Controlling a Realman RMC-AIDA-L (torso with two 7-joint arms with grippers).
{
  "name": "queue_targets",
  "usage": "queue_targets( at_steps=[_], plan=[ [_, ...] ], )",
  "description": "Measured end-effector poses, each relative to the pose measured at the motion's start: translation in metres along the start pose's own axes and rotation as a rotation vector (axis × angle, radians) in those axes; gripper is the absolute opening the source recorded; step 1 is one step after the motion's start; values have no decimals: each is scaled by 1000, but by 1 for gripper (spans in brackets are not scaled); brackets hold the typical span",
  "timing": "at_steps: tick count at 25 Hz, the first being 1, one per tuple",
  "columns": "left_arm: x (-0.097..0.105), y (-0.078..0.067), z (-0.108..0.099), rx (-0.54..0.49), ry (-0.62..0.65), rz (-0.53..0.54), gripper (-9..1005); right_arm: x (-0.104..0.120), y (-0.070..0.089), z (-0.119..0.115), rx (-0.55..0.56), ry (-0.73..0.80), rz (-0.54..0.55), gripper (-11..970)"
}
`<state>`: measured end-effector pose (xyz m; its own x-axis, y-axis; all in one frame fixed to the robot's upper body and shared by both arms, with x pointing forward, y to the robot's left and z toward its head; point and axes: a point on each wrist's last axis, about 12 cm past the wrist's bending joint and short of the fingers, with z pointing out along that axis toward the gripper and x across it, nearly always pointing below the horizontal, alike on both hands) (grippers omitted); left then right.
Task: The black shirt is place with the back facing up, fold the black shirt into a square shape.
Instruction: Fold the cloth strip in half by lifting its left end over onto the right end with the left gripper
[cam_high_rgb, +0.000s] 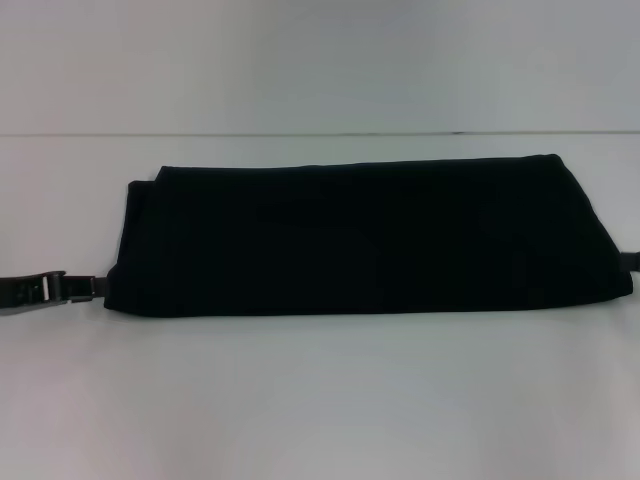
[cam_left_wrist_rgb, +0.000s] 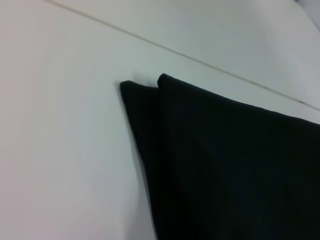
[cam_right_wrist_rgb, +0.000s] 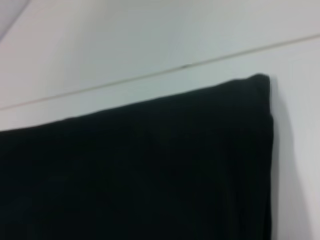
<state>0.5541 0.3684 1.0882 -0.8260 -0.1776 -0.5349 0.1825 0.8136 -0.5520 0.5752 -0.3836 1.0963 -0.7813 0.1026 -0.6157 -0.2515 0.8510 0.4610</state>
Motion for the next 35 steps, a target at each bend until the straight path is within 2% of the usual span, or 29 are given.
queue_targets(
  at_steps=[1, 5, 7, 12, 15, 17, 24, 30, 35],
  plan=[
    [2, 0, -3, 11, 2, -19, 130, -1, -1, -5, -9, -14, 2, 293],
    [9, -4, -12, 89, 37, -88, 313, -3, 3, -16, -79, -65, -10, 457],
    [13, -8, -11, 118, 71, -132, 394, -3, 6, -17, -116, -88, -30, 491],
    [18, -16, 4, 155, 152, -235, 568, -7, 15, -2, -143, -119, -75, 577],
    [15, -18, 14, 150, 158, -297, 702, -14, 22, 7, -155, -113, -98, 629],
    [12, -18, 18, 134, 148, -336, 792, -19, 26, 12, -162, -108, -117, 697],
    [8, -12, 25, 77, 104, -454, 849, -32, 37, 23, -155, -118, -170, 916],
    [3, -6, 25, 39, 57, -502, 864, -36, 40, 28, -152, -126, -188, 907],
    [0, -6, 28, 25, 37, -503, 862, -38, 41, 28, -150, -133, -190, 905]
  ],
)
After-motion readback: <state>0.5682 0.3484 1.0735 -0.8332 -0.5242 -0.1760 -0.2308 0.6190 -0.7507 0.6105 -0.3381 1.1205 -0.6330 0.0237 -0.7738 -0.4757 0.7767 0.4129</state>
